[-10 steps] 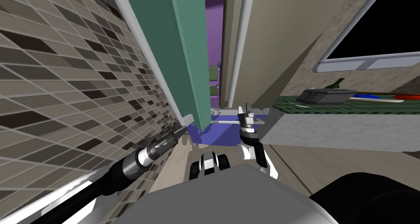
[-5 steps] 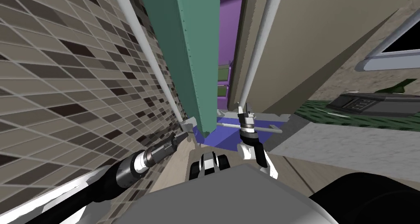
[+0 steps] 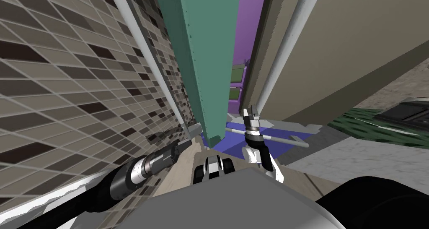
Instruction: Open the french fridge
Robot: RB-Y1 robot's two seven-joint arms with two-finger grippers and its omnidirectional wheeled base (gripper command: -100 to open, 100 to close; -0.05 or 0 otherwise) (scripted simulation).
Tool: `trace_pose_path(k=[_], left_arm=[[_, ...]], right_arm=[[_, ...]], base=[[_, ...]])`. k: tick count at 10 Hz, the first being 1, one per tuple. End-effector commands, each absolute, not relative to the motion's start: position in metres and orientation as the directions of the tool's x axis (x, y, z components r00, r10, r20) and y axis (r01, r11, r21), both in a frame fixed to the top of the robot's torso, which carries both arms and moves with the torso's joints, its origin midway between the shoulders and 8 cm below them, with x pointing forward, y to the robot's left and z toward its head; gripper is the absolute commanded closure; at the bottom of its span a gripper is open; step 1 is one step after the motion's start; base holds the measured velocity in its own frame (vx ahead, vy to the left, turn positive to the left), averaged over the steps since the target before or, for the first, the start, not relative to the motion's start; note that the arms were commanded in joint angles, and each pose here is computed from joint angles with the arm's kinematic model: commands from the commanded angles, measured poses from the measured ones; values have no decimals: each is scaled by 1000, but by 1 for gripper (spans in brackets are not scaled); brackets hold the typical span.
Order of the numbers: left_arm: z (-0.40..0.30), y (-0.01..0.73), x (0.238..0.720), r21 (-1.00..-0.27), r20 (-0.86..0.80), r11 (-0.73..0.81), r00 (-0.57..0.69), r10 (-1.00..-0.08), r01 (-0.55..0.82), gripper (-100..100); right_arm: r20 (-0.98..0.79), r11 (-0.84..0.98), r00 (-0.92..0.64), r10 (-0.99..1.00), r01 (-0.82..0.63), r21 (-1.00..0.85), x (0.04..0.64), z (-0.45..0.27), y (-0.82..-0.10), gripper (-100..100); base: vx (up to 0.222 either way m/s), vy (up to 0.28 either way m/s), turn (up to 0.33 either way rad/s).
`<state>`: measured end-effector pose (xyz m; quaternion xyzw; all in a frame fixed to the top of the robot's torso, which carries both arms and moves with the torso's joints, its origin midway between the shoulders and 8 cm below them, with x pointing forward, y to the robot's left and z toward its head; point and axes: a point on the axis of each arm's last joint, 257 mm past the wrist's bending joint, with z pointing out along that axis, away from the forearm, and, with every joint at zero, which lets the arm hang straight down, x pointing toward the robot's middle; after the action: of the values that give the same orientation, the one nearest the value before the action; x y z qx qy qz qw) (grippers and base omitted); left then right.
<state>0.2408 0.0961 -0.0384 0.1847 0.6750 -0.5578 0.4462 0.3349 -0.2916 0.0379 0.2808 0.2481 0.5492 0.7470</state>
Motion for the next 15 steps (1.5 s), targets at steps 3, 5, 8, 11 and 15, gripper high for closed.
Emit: trace_pose_path(k=[3, 5, 8, 11, 15], left_arm=[[-36, 97, 223, -613, -790, 242, -577, -208, 752, 100], [-39, 101, 218, -652, -758, 224, -615, -217, 724, 100], [-29, 99, 203, -646, -762, 167, -621, -183, 745, 100], [-45, 109, 212, -647, -762, 200, -622, -178, 736, 100], [-44, 121, 239, -601, -799, 227, -573, -182, 766, 100]], right_arm=[[-62, 239, 274, 960, -681, 692, 335, 38, -292, 0], [-62, 239, 274, 960, -681, 692, 335, 38, -292, 0], [-62, 239, 274, 960, -681, 692, 335, 38, -292, 0], [-62, 239, 274, 960, -681, 692, 335, 38, -292, 0], [-62, 239, 274, 960, -681, 692, 335, 38, -292, 0]], base=[[93, 14, 312], [55, 6, 141], [61, 4, 188], [-49, 77, -101], [-41, 107, -99]])
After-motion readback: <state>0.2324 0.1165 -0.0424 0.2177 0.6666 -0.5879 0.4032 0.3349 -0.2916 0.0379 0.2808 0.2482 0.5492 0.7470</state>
